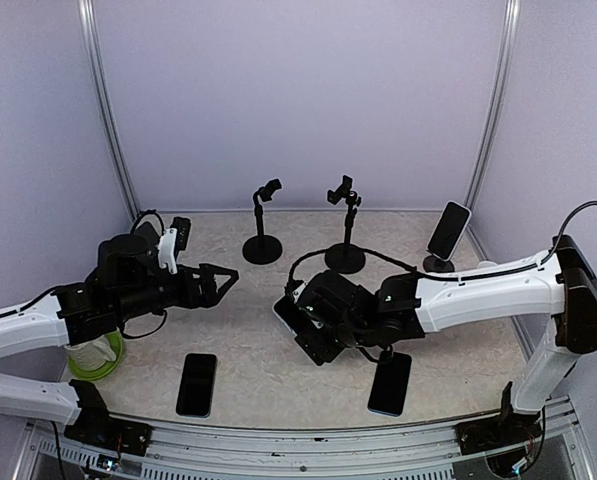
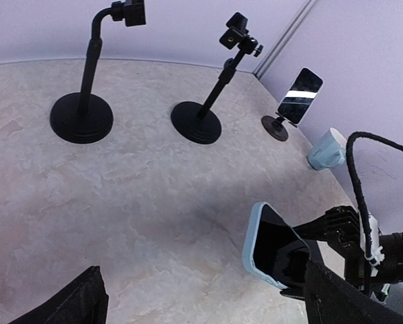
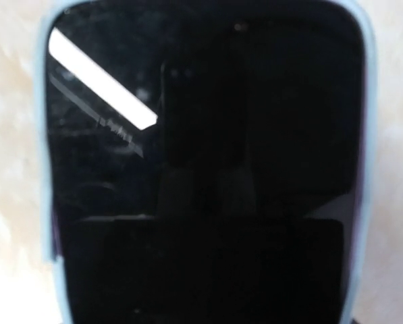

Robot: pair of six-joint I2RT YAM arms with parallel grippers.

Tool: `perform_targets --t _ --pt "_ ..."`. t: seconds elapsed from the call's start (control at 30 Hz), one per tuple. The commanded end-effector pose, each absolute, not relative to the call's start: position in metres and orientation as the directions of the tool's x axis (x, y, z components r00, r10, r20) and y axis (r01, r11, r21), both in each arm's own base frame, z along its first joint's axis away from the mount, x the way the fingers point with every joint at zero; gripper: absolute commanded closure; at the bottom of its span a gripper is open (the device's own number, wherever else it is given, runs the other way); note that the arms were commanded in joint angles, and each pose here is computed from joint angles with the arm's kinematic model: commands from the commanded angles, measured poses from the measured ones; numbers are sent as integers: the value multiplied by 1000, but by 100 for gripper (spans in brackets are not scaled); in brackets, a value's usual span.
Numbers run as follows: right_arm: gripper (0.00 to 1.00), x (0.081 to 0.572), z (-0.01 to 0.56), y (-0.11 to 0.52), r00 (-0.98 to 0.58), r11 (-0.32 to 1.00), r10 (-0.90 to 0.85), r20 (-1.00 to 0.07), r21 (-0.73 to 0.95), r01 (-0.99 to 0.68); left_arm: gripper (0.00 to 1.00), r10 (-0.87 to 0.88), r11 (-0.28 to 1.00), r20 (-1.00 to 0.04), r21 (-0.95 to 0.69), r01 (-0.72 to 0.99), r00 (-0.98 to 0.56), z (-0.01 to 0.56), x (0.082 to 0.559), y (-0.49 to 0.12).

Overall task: Place the phone on the phone stand
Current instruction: Pick up the phone at the center of the board, then pass from the right arm to the left

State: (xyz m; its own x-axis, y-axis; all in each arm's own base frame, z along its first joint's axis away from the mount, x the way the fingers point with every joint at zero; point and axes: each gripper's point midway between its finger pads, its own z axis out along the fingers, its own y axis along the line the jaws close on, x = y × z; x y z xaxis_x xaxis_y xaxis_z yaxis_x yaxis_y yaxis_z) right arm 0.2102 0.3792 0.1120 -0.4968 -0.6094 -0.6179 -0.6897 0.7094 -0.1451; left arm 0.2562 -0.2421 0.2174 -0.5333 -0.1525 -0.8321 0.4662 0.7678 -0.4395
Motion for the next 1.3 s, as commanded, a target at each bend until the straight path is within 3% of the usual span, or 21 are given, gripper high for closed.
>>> perform_targets --t 0.0,0.3,0.7,1.27 --pt "30 222 158 396 -332 700 -566 -755 -226 -678 2 -110 678 -815 -480 556 -569 239 246 -261" --pt "30 227 201 410 -204 701 -504 -839 -259 -665 9 -106 574 -751 -582 577 -652 234 233 -282" --pt "30 222 226 420 -103 681 -480 -871 -295 -671 18 -108 479 -719 -643 598 -687 237 226 -298" --pt "30 210 225 438 -64 631 -476 -877 -290 -720 43 -97 453 -719 -648 612 -688 234 227 -306"
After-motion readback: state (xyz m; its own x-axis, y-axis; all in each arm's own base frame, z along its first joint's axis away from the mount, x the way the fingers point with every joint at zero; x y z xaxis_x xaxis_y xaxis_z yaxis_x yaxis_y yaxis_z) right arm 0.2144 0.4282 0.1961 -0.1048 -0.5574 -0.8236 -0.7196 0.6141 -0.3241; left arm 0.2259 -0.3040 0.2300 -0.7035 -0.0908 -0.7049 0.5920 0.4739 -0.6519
